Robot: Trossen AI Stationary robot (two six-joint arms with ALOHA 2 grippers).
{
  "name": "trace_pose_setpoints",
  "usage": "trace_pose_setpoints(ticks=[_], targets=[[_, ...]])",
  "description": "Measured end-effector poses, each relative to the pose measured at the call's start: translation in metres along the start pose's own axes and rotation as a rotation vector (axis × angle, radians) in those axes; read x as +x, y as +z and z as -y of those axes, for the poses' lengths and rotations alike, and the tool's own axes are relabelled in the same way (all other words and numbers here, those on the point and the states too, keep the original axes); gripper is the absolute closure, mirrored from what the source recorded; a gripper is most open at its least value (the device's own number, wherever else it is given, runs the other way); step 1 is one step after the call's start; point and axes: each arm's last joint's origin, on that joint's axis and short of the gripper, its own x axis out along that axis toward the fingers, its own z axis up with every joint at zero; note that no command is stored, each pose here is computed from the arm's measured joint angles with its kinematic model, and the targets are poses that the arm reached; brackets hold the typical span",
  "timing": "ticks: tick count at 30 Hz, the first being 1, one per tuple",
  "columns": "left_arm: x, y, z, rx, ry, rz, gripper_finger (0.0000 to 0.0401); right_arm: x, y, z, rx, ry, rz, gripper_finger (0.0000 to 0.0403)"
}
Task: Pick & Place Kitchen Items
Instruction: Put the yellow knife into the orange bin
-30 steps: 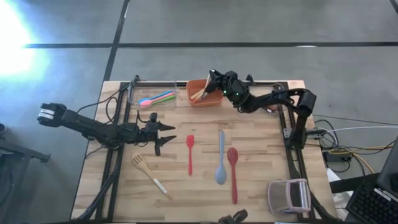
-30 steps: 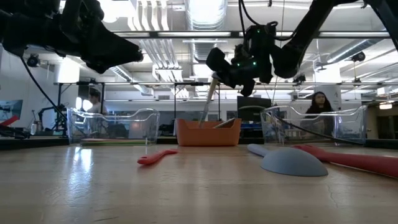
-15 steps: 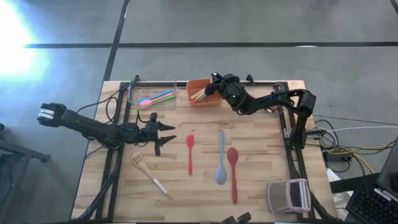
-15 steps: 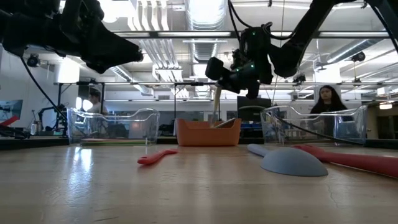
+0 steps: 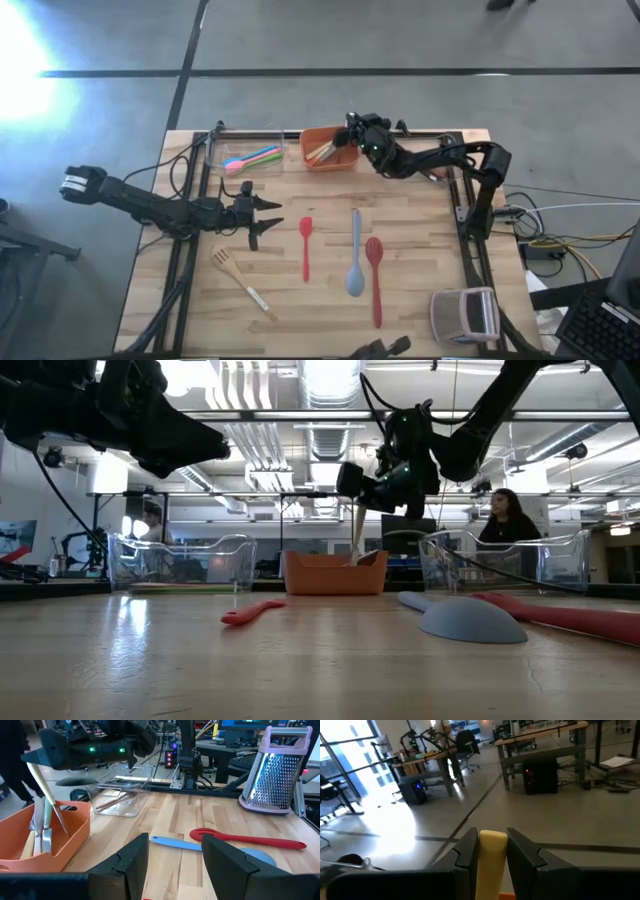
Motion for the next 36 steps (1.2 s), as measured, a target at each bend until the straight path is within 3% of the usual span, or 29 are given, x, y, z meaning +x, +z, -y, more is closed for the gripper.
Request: trace_pose_setpoints(ticks=[8,16,23,30,36], targets=[[0.000,0.000,0.000,0.000,0.000,0.000,0.0215,0.004,-0.010,0.010,-0.091,-0.040,-0.072,0.0339],[0.000,0.000,0.000,0.003,0.002,0.000,0.0215,0.005,-0.011,0.013,-0.097,-0.052,-0.090,0.0277],[0.000,0.000,0.000,0.014,0.002,0.000,0.0215,0.004,-0.006,0.012,-0.108,-0.042,-0.072,0.0287],[0.000,0.000,0.000,0.016,0.003,0.000,0.0215,0.002,0.012,0.001,-0.136,-0.011,-0.021,0.0288],[0.000,0.000,0.000,0.016,0.002,0.000,0.0215,-0.007,0.051,-0.021,-0.179,0.057,0.068,0.0289]])
